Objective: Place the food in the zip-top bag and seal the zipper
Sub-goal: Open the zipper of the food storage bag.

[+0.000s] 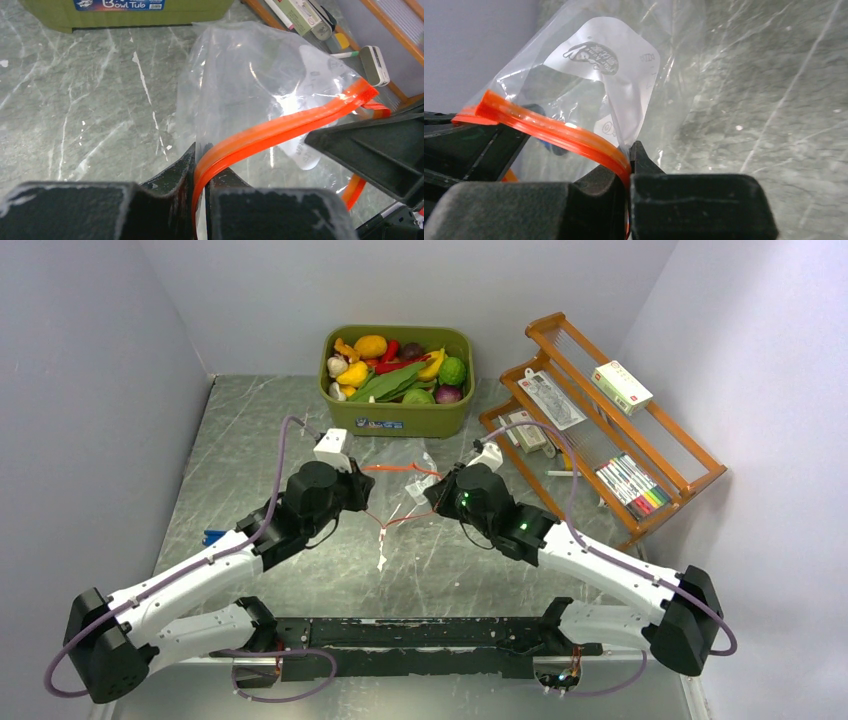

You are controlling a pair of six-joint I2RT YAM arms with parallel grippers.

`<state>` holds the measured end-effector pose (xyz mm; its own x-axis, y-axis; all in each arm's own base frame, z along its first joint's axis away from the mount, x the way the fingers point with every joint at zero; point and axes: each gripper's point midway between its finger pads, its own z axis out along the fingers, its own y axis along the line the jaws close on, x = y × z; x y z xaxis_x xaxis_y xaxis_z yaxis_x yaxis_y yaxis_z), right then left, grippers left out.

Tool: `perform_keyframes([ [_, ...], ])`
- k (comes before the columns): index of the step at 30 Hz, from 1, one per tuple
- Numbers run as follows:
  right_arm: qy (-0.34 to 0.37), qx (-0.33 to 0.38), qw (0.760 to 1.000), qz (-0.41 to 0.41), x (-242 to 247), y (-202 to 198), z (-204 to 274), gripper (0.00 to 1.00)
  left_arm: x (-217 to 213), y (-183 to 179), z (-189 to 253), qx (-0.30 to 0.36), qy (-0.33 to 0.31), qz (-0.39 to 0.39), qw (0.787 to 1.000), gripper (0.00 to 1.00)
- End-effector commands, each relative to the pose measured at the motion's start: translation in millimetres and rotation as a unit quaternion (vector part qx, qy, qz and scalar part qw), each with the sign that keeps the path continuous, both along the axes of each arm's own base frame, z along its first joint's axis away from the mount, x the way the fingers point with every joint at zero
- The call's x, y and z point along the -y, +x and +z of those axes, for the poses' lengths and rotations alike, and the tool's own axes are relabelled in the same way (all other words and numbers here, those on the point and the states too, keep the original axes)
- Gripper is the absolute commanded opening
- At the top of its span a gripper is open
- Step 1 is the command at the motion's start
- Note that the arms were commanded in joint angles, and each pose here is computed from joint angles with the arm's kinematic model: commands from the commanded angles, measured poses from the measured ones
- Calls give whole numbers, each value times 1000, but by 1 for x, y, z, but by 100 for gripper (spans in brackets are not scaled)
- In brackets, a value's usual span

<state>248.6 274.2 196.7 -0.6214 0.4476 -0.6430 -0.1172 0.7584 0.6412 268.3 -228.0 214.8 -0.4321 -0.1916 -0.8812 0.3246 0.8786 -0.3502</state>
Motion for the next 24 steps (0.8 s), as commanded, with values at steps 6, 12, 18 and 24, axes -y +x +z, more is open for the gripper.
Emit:
perform_keyframes([
  [6, -111, 10, 994, 12, 18, 2, 10, 0, 3, 2, 19, 23, -22, -5, 999, 7],
  [12, -77, 42, 995, 39, 10, -2, 26, 7, 17, -6, 22, 12, -48, -41, 998, 7],
  [18, -62, 47, 995, 60, -3, -2, 31, 0, 17, -10, 25, 17, -64, -45, 997, 7],
  [24, -96, 55, 993, 51, 11, -1, 39, 0, 29, -20, 44, 41, -67, -103, 992, 52],
])
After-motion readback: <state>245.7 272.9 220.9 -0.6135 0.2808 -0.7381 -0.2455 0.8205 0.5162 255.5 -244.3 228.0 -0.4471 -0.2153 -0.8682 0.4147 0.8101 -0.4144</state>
